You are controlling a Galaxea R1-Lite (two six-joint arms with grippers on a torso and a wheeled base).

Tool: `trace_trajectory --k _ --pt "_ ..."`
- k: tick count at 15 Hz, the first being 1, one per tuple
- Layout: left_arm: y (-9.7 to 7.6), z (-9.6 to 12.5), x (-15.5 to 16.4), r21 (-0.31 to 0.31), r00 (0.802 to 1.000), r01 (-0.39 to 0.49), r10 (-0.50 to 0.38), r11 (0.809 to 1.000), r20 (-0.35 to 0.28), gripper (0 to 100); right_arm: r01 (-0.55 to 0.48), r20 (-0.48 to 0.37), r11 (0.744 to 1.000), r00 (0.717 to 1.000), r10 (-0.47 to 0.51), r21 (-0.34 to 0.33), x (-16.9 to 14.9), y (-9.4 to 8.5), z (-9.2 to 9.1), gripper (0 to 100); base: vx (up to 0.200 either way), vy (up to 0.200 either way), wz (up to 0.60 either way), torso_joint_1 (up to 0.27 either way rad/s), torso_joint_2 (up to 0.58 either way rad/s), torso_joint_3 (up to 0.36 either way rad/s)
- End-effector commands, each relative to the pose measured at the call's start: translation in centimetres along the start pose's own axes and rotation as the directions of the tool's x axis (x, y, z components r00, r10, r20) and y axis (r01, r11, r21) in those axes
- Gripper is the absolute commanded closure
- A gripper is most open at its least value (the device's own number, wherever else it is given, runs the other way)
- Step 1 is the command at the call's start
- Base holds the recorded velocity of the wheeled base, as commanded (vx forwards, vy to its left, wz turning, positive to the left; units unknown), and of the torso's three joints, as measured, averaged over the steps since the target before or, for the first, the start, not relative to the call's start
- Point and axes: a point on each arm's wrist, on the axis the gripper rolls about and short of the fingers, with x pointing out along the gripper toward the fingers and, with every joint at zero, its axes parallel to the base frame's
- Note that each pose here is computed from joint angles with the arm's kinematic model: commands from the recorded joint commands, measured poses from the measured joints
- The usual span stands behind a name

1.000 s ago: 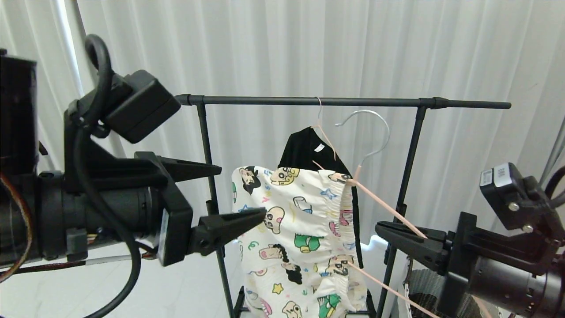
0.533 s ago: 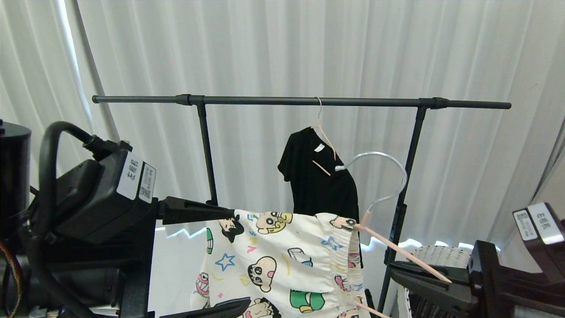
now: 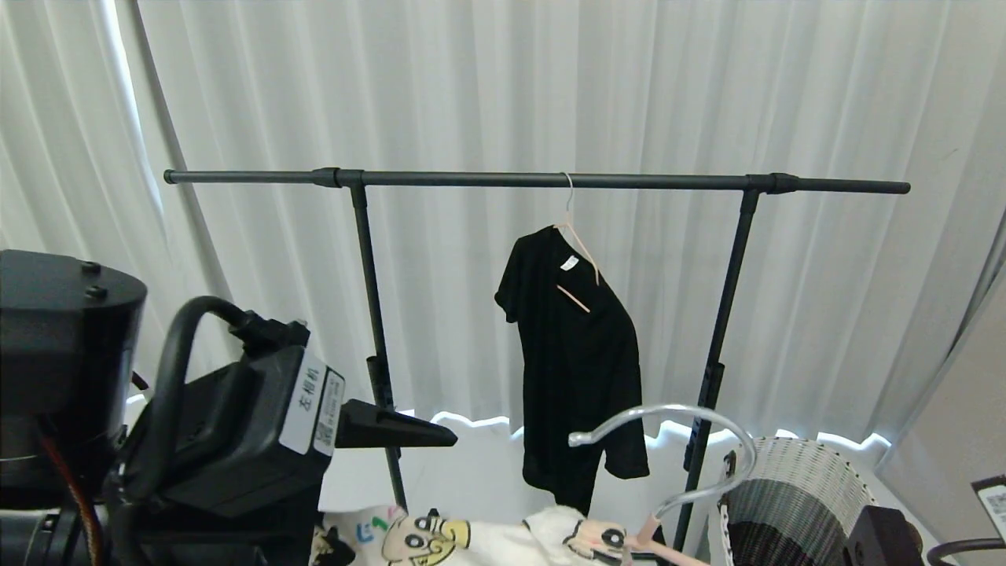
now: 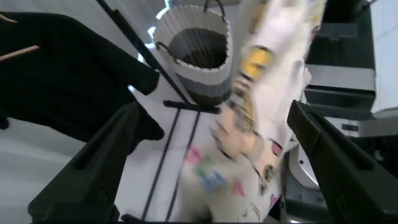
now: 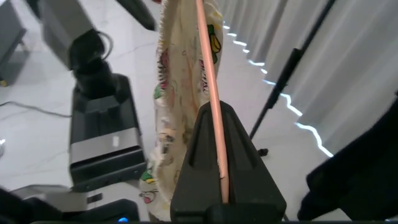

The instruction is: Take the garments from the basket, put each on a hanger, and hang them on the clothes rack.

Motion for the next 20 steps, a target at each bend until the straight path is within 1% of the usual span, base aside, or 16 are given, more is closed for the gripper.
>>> trace_trajectory --k 1,3,6,7,9,13,15,16,18,20 --pt "0.4 -0.7 1.6 -0.029 0.998 0.038 -0.039 0.999 -0.047 0 -0.028 -0.005 1.0 1.0 0.028 -0.002 0.3 0.4 0.0 100 0.0 0.0 0.0 0.0 0.0 0.0" --pt "0.3 -0.8 2.4 -0.033 0.996 0.065 -0.067 0.997 -0.062 0 -0.028 -0.008 0.999 1.0 0.028 -0.017 0.4 0.4 0.0 100 0.0 0.0 0.0 0.0 0.0 0.0" --pt "-0.3 -0.9 2.7 -0.026 0.993 0.093 -0.095 0.995 -0.067 0 -0.021 -0.005 1.0 1.0 0.021 -0.021 0.4 0.4 0.1 100 0.0 0.0 0.0 0.0 0.0 0.0" --pt "-0.4 -1.0 2.6 -0.028 0.993 0.096 -0.098 0.995 -0.07 100 -0.019 -0.005 1.0 1.0 0.019 -0.021 0.4 0.4 0.1 100 0.0 0.0 0.0 0.0 0.0 0.0" --pt "-0.6 -1.4 2.6 -0.033 0.992 0.101 -0.103 0.994 -0.079 100 -0.011 0.0 1.0 1.0 0.011 -0.022 0.4 0.4 0.2 100 0.0 0.0 0.0 0.0 0.0 0.0" --pt "-0.6 -1.6 2.7 -0.023 0.991 0.103 -0.104 0.994 -0.084 100 0.007 0.005 1.0 1.0 -0.007 -0.025 0.4 0.3 0.3 100 0.0 0.0 0.0 0.0 0.0 0.0" --pt "-0.5 -1.6 2.7 -0.025 0.991 0.098 -0.1 0.995 -0.087 100 0.056 0.001 0.998 0.998 -0.056 -0.04 0.4 0.2 0.2 100 0.0 0.0 0.0 0.0 0.0 0.0" --pt "-0.5 -1.8 2.7 -0.032 0.991 0.097 -0.099 0.995 -0.093 100 0.071 -0.005 0.996 0.997 -0.071 -0.045 0.3 0.2 0.0 0 0.0 0.0 0.0 0.0 0.0 0.0" --pt "-0.5 -3.5 2.4 -0.075 0.988 0.07 -0.08 0.995 -0.135 100 0.142 -0.024 0.989 0.989 -0.143 -0.047 0.3 0.0 -0.2 0 0.0 0.0 0.0 0.0 0.0 0.0" --pt "0.3 -4.4 1.8 -0.107 0.987 0.003 -0.02 0.994 -0.156 100 0.227 -0.048 0.973 0.972 -0.229 -0.05 0.2 -0.2 -0.5 0 0.0 0.0 0.0 0.0 0.0 0.0"
